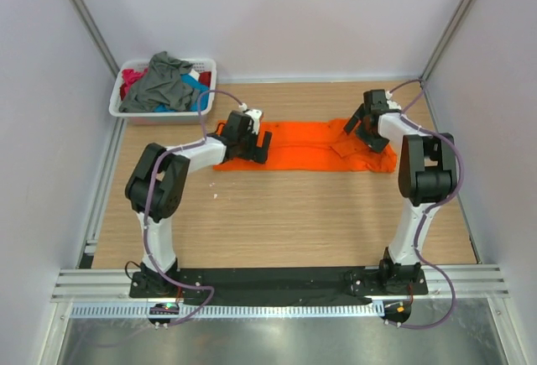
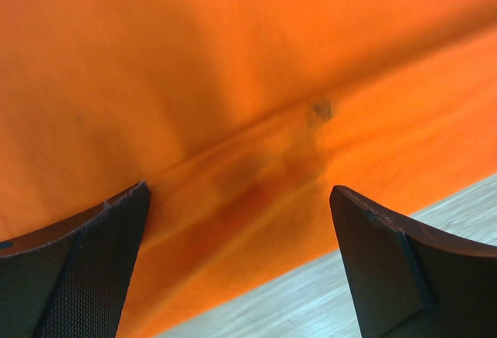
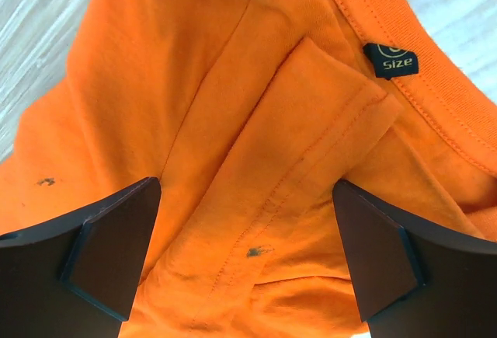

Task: Fold and stack the t-shirts
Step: Fold the tshirt

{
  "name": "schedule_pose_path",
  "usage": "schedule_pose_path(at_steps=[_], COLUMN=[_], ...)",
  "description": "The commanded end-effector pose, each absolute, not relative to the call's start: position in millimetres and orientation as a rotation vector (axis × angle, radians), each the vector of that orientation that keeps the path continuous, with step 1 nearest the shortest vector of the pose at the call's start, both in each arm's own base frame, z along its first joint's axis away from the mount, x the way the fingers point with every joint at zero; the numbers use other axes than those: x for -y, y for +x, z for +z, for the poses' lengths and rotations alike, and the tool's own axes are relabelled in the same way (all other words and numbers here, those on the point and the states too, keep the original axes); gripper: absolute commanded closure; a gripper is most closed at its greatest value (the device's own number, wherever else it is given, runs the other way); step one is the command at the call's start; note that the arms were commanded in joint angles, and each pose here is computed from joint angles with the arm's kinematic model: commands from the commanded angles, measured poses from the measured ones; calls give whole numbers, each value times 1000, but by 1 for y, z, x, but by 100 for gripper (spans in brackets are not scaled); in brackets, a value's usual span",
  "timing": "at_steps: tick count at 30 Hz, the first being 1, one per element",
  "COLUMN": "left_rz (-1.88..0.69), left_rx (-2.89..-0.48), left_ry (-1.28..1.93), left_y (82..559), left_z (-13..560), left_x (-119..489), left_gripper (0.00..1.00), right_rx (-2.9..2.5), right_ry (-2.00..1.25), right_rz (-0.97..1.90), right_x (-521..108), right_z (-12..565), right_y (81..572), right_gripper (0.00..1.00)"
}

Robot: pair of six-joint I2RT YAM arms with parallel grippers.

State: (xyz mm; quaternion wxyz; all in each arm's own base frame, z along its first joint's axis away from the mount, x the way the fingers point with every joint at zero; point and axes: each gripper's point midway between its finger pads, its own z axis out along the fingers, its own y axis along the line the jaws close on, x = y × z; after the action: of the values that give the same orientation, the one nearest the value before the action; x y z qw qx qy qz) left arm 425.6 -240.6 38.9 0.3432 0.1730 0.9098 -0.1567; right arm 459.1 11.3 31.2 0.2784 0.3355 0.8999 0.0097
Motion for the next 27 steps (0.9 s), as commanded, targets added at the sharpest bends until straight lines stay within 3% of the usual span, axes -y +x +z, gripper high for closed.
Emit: schedule_pose_path(at_steps=[1,6,12,19,27], left_rz=[-286,-120,-121,-149,-307], left_rx=[-2399,-2494,-2619,-2751,-2745], left_ry=[360,220,177,321,98], left_y=[406,369,298,207,165], left_z=[23,10,6,5,33], left_x=[237,216,225,258,318], left_gripper=[0,0,0,0,0], right_rx=[-2374,-2392,-2403,-2450,-2448], right_ry=[856,795,634,366,182], right_rz=[30,12,105,144,205], right_x=[-10,-10,-24,-91,-161], right_z=[26,15,7,-3,-13], right_y=[482,496,538,575,593], right_gripper=[0,0,0,0,0])
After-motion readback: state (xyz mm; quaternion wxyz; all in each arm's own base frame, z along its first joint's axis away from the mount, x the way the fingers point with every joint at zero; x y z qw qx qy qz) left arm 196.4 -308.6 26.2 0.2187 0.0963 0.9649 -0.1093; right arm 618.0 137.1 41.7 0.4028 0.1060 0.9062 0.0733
